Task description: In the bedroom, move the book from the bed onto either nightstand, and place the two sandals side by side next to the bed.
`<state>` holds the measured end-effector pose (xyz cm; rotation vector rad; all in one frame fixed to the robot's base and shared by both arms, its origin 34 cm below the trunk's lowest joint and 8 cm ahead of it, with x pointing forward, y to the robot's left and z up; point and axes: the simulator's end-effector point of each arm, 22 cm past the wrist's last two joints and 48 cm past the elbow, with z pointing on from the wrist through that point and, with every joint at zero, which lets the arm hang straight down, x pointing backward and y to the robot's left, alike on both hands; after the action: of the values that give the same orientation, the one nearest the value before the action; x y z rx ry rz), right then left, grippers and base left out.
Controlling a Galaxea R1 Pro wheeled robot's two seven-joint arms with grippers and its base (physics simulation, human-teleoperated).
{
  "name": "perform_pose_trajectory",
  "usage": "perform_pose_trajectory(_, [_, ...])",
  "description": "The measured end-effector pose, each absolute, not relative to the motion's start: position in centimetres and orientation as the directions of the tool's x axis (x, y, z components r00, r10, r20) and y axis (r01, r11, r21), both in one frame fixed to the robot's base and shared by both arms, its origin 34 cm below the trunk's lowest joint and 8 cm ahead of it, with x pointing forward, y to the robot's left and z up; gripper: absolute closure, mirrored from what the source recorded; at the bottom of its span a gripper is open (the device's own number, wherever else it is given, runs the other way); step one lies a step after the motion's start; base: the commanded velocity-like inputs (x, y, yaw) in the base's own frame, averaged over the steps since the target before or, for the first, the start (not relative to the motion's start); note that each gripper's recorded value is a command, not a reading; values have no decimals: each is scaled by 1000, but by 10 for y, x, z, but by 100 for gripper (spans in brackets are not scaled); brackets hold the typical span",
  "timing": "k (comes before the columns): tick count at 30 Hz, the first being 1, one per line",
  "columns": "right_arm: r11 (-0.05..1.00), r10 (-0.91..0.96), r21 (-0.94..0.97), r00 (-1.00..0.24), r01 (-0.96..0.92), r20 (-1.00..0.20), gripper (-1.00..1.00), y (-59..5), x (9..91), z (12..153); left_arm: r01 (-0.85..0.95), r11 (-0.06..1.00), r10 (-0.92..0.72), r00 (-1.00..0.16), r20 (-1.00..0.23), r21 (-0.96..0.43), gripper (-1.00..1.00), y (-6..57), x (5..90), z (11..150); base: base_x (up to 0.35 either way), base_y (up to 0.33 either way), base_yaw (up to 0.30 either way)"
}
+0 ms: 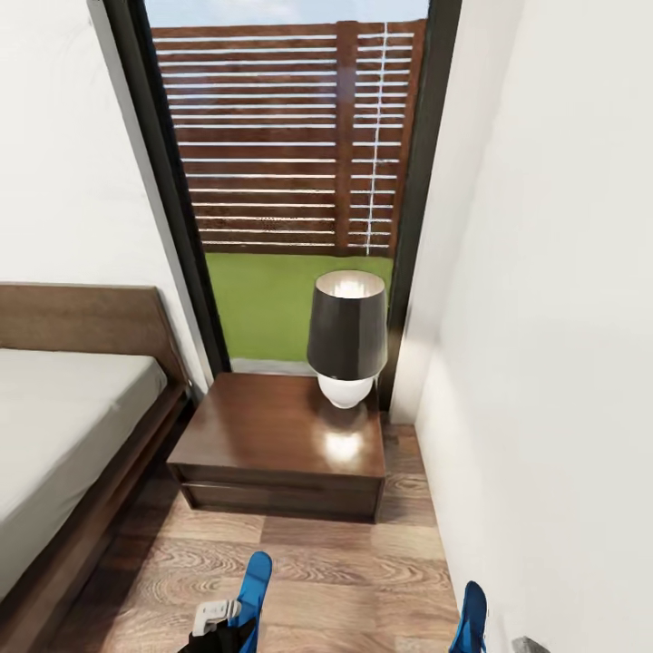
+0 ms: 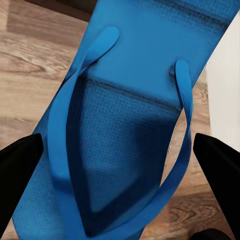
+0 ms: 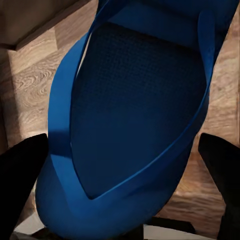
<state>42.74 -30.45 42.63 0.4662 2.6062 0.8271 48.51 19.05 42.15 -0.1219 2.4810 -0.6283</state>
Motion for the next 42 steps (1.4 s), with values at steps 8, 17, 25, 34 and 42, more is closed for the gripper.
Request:
perform_pose_trajectory(8, [765,450,604,-856,224,-253,100,-309,434,427,50,885,-219,-833,-509,-462,100,190,485,421,0,0,291])
perform_pose_trajectory(17, [774,434,598,-862,209,-261,100,-310,436,428,49,886,-219,-833,-509,-461,100,192,485,421,0,0,293])
perform_pose_trajectory(25, [774,434,598,-862,208,-261,100,-310,435,428,48,886,-220,-832,-509,-461,100,192,485,421,0,0,293])
perform_pose_trajectory(34, [774,433,598,-862,208,-261,100,-310,435,428,49,886,-219,-832,-509,-462,100,191,485,421,0,0,293])
perform_pose_trajectory(42, [774,433,598,-862,208,-261,100,-310,435,428,50,885,-219,-833,-509,-462,100,191,485,422,0,0,293])
